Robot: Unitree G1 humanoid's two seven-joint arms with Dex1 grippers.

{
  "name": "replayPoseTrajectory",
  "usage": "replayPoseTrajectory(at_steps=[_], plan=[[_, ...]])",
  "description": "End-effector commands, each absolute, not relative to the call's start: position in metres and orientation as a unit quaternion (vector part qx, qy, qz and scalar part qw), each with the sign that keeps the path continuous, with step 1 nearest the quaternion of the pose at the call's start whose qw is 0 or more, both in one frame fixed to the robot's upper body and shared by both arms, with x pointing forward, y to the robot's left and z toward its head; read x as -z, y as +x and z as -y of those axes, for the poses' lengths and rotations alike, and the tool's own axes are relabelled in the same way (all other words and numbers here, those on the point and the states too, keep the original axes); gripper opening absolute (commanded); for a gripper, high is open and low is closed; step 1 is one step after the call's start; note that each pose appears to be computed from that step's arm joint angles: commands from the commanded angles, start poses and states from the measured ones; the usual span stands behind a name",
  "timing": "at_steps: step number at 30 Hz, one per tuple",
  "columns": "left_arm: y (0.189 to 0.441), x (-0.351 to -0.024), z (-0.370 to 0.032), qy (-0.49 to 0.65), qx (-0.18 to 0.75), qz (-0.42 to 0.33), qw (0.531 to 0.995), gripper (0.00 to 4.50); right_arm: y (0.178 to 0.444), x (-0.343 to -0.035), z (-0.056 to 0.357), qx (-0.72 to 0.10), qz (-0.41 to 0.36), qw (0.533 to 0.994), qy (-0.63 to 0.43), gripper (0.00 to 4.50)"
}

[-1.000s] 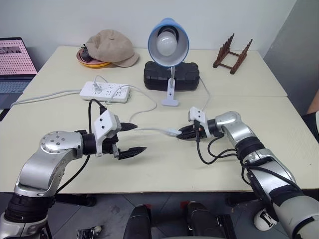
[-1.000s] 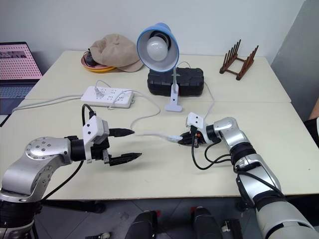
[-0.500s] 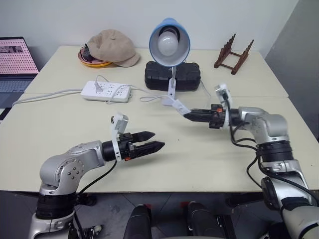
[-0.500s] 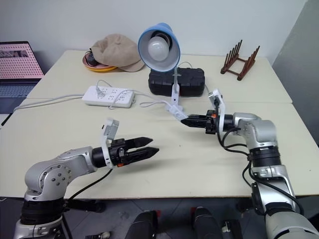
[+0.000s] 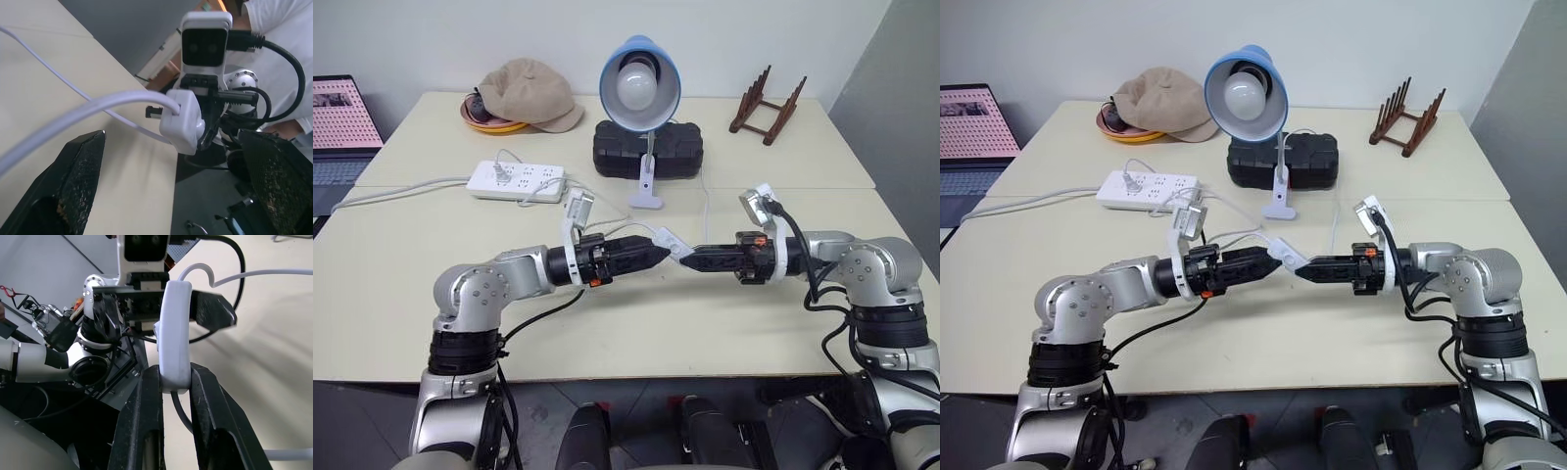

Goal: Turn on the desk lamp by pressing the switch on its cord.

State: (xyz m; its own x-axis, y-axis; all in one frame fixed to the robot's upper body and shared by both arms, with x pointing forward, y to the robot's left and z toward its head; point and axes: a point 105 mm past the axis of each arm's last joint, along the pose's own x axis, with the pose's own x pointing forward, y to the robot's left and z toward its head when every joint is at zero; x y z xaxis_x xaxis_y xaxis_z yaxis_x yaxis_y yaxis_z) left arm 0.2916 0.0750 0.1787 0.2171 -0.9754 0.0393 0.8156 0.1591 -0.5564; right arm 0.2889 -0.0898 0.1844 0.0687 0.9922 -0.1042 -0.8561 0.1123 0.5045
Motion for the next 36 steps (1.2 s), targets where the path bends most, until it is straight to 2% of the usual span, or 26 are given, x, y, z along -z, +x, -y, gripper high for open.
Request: replayPoseTrajectory(at_steps=[1, 4, 7, 14, 17, 21, 25, 29, 31, 32, 35, 36], plan=[[0.2916, -0.1878, -0.0754, -0.23, 0.615, -0.148, 0.739, 4.5, 0.2826, -0.1949, 0.0897, -0.66, -0.198, 0.709, 0.149, 0.36], [0.2916, -0.1871, -0.0759, -0.231, 0.617, -0.147, 0.738, 4.5, 0.2812, -0.1953, 0.0894, -0.661, -0.199, 0.708, 0.149, 0.36], [0.2927, -0.1869, -0.0755, -0.231, 0.617, -0.143, 0.739, 4.09, 0.2802, -0.1952, 0.0892, -0.663, -0.2, 0.706, 0.148, 0.36], [0.2926, -0.1863, -0.0749, -0.233, 0.62, -0.139, 0.736, 2.76, 0.2777, -0.1944, 0.0845, -0.673, -0.203, 0.698, 0.14, 0.36], [0.293, -0.1864, -0.0748, -0.234, 0.62, -0.137, 0.736, 2.0, 0.2767, -0.1938, 0.083, -0.676, -0.205, 0.694, 0.138, 0.36], [0.2909, -0.1869, -0.0738, -0.231, 0.625, -0.137, 0.733, 1.24, 0.2773, -0.1952, 0.0813, -0.677, -0.204, 0.694, 0.139, 0.36], [0.2897, -0.1869, -0.0739, -0.23, 0.627, -0.137, 0.732, 0.67, 0.2785, -0.1959, 0.0822, -0.675, -0.203, 0.695, 0.14, 0.36], [0.2917, -0.1887, -0.0746, -0.228, 0.623, -0.134, 0.736, 0.61, 0.2789, -0.196, 0.0835, -0.674, -0.203, 0.696, 0.14, 0.36], [0.285, -0.1959, -0.074, -0.24, 0.643, -0.131, 0.715, 1.31, 0.2792, -0.1962, 0.084, -0.673, -0.202, 0.698, 0.142, 0.36], [0.2859, -0.1956, -0.0728, -0.234, 0.64, -0.131, 0.72, 1.38, 0.2792, -0.1961, 0.0839, -0.673, -0.201, 0.698, 0.141, 0.36], [0.2872, -0.1946, -0.0701, -0.233, 0.637, -0.139, 0.722, 1.96, 0.2788, -0.196, 0.0836, -0.673, -0.201, 0.698, 0.142, 0.36], [0.2855, -0.1956, -0.0699, -0.236, 0.642, -0.139, 0.716, 1.96, 0.2787, -0.1959, 0.0836, -0.673, -0.201, 0.697, 0.142, 0.36]])
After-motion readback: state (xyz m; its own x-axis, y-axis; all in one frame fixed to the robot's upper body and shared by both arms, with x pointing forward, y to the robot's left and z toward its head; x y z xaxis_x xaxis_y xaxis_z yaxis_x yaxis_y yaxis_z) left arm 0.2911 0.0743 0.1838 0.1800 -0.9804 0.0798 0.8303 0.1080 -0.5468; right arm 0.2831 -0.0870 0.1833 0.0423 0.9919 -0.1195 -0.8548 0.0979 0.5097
